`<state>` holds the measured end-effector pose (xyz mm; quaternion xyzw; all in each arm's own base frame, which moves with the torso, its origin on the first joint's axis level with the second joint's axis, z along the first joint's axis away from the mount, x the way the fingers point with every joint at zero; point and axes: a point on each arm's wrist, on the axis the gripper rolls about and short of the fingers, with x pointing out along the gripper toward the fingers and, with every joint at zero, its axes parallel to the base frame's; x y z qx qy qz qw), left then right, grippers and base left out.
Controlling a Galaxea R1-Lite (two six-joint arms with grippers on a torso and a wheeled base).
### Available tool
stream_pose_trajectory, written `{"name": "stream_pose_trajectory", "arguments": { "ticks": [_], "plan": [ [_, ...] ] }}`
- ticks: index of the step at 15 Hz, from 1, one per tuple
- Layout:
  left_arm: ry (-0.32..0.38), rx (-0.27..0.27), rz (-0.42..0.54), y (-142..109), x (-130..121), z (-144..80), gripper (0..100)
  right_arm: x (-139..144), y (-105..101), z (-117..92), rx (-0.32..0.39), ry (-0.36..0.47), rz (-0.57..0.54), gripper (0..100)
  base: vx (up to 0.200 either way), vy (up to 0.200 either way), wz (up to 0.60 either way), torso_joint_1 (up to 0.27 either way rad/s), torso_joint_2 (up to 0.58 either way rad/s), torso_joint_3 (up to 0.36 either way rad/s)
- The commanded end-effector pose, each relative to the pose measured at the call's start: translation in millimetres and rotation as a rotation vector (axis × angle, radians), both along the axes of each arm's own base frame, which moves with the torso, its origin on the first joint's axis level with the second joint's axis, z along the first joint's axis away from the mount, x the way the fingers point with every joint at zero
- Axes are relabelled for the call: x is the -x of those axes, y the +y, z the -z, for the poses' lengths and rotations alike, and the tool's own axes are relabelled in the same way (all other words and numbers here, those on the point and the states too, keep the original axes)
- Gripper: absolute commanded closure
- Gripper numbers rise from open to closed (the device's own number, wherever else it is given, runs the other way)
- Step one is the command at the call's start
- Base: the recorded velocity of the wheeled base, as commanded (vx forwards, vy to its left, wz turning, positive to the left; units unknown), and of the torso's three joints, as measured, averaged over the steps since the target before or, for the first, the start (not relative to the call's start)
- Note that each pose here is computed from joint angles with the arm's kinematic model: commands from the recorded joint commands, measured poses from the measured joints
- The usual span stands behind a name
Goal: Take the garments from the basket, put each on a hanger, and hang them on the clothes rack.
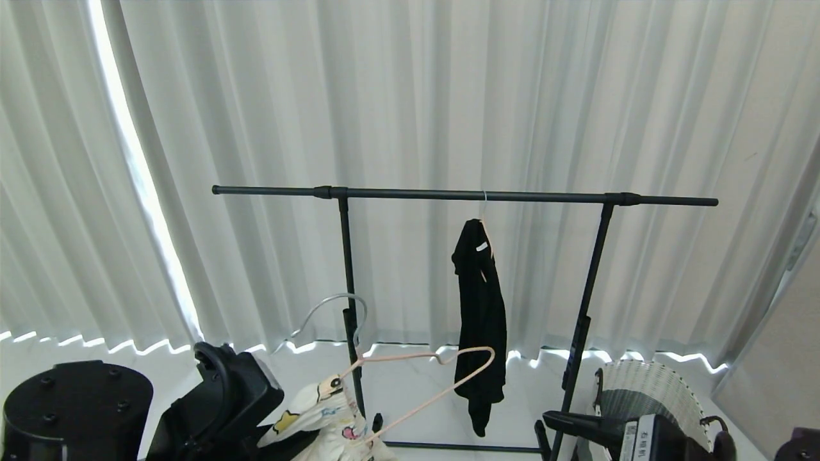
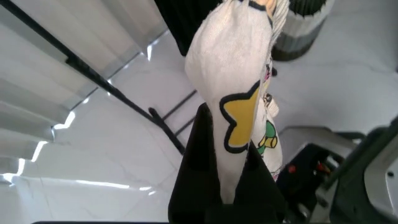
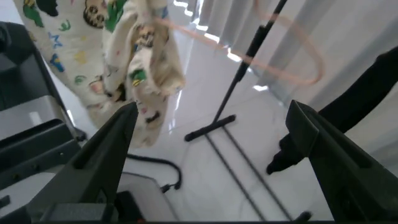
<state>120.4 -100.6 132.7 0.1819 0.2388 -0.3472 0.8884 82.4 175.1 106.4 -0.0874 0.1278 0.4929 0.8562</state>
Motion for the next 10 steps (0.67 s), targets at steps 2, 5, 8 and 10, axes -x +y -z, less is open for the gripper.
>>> {"name": "stream_pose_trajectory", "arguments": {
  "ticks": [2, 5, 8, 10],
  "plan": [
    [-0.087, 0.069, -0.018, -7, -13, -28, 100, -18, 38, 25, 0.021, 0.164, 0.056, 0, 0.000, 0.000, 0.00, 0.000, 0.00, 0.000],
    [-0.106, 0.082, -0.016, -9, -15, -34, 100, -48, 72, 29, -0.062, 0.225, 0.136, 0, 0.000, 0.000, 0.00, 0.000, 0.00, 0.000],
    [-0.116, 0.091, -0.010, -9, -14, -37, 100, -62, 79, 36, -0.058, 0.228, 0.172, 0, 0.000, 0.000, 0.00, 0.000, 0.00, 0.000],
    [-0.121, 0.099, 0.018, -9, -7, -37, 100, -64, 81, 40, -0.044, 0.224, 0.198, 0, 0.000, 0.000, 0.00, 0.000, 0.00, 0.000]
  ]
}}
